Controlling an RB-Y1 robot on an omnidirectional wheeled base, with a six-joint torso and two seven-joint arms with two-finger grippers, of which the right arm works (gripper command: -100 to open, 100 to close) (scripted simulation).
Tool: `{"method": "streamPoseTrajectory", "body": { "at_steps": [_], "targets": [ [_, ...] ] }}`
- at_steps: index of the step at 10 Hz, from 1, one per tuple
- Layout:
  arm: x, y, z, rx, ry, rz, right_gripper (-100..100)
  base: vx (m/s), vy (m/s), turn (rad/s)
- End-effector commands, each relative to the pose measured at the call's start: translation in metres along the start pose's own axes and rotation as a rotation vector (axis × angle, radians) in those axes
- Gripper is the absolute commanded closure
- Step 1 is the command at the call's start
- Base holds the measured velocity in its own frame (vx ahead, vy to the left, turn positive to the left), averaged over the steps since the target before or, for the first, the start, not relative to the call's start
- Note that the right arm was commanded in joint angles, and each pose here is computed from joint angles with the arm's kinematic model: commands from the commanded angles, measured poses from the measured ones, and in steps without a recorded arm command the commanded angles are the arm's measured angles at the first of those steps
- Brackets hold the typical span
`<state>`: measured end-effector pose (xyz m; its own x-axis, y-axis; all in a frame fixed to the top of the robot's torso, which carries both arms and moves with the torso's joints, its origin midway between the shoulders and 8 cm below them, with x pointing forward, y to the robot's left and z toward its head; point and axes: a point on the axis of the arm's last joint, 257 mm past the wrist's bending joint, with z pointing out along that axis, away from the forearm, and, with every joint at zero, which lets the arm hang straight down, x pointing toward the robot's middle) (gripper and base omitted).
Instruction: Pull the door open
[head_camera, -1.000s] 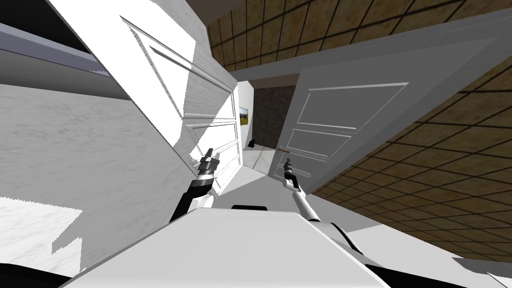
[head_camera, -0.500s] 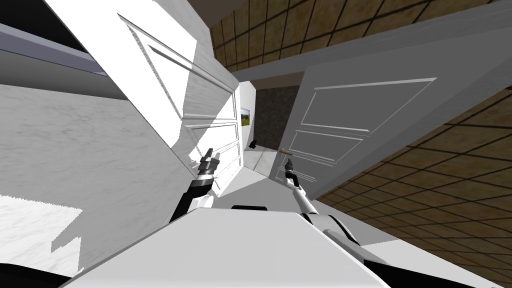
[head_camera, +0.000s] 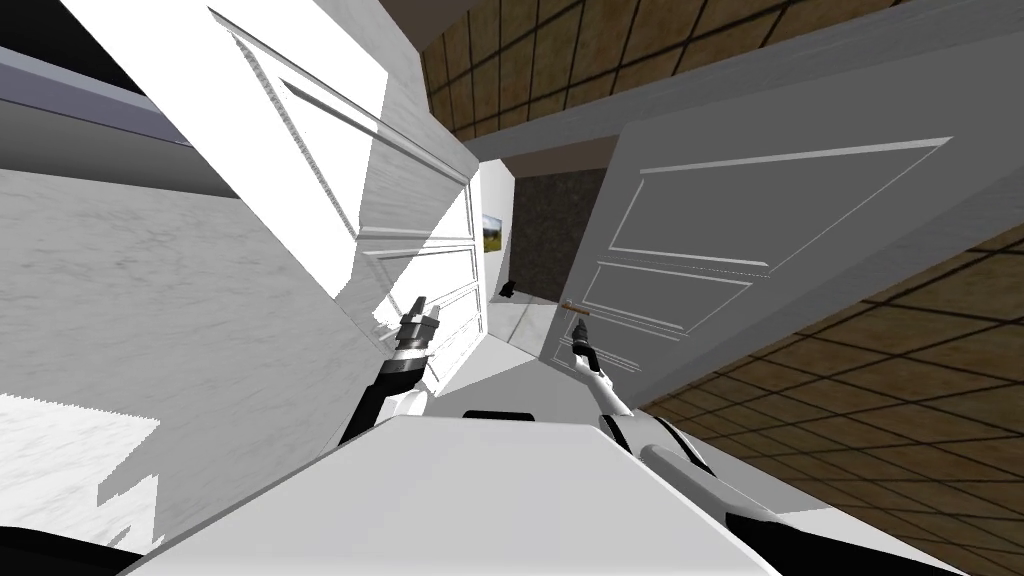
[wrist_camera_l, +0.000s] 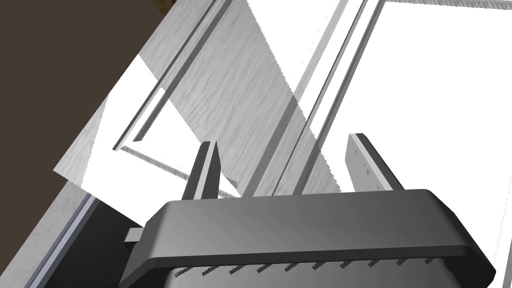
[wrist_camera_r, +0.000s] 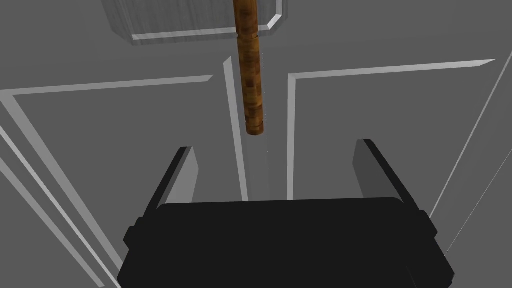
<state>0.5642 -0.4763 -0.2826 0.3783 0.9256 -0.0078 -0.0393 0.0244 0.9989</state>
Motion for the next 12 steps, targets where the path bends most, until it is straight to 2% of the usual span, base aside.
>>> {"method": "streamPoseTrajectory", "body": {
  "at_steps": [1,5,6,12],
  "targets": [
    [-0.008,-0.004,0.0035,0.018,-0.019,0.003,-100,0.090,-0.029,0.073],
    [-0.020,-0.010,0.0079,0.044,-0.047,0.006,-100,0.056,-0.024,0.035],
    [-0.018,-0.010,0.0065,0.039,-0.042,0.005,-100,0.025,-0.011,0.012],
    [-0.053,-0.011,0.0038,0.043,-0.081,0.005,-100,0.181,-0.077,0.064]
  ]
}}
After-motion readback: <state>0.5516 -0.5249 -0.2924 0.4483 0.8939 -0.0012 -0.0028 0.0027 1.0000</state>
